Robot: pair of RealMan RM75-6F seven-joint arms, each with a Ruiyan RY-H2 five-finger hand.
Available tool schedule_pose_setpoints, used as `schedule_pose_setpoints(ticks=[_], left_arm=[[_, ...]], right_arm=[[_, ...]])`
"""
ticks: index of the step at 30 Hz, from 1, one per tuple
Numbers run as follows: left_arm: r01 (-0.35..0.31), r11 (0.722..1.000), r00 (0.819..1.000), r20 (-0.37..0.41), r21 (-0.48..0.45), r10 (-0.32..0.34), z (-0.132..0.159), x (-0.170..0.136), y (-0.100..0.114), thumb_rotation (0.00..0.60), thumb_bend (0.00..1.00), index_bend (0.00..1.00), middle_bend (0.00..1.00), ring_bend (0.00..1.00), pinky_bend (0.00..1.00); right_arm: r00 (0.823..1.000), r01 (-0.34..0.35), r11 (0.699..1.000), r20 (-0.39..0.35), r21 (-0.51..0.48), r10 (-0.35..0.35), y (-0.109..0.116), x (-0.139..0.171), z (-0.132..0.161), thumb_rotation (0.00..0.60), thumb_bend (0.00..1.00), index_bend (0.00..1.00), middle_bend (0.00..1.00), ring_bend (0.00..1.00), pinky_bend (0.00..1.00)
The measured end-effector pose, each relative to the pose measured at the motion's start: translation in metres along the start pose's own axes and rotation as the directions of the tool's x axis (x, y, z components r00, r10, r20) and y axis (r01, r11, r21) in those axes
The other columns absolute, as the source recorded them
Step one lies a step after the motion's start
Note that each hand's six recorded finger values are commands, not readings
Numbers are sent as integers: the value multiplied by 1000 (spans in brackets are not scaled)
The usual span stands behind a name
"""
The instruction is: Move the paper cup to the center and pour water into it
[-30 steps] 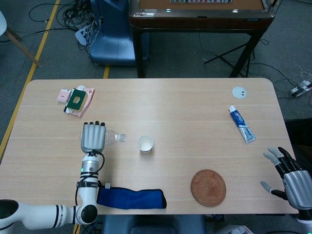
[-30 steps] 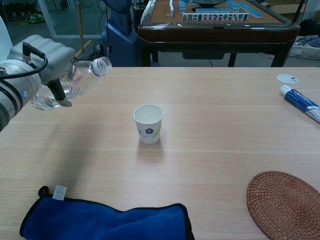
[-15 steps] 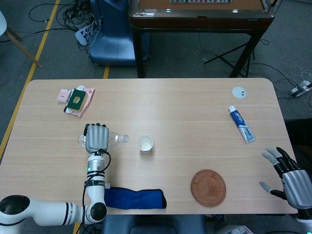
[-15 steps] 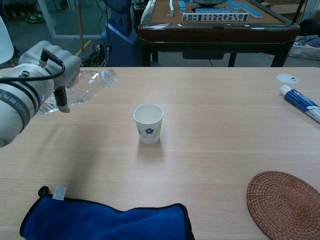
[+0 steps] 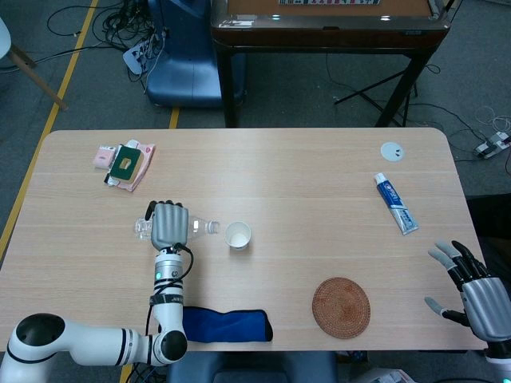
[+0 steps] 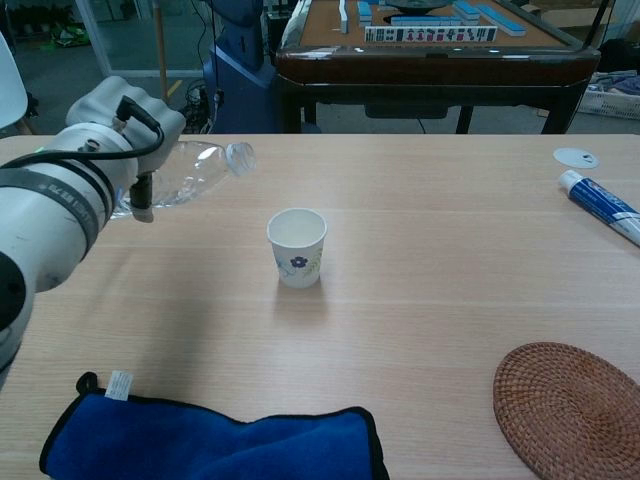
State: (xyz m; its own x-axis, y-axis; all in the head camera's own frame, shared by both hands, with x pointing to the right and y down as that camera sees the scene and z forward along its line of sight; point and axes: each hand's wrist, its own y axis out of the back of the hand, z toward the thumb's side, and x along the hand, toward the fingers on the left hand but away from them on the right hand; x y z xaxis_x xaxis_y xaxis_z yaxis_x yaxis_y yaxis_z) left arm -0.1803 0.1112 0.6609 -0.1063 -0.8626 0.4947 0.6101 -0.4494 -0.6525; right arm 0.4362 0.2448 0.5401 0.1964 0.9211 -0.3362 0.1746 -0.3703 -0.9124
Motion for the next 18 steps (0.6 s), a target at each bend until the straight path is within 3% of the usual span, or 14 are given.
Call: schedule_pose_setpoints(ticks=[18], left_arm=[[23, 995, 1000, -14, 95, -21, 23, 3, 6, 600, 46, 635, 657, 509, 537]], right_arm=[[1000, 3, 1000, -2, -17, -3, 3, 1, -2, 600, 0, 210, 151, 64, 294]])
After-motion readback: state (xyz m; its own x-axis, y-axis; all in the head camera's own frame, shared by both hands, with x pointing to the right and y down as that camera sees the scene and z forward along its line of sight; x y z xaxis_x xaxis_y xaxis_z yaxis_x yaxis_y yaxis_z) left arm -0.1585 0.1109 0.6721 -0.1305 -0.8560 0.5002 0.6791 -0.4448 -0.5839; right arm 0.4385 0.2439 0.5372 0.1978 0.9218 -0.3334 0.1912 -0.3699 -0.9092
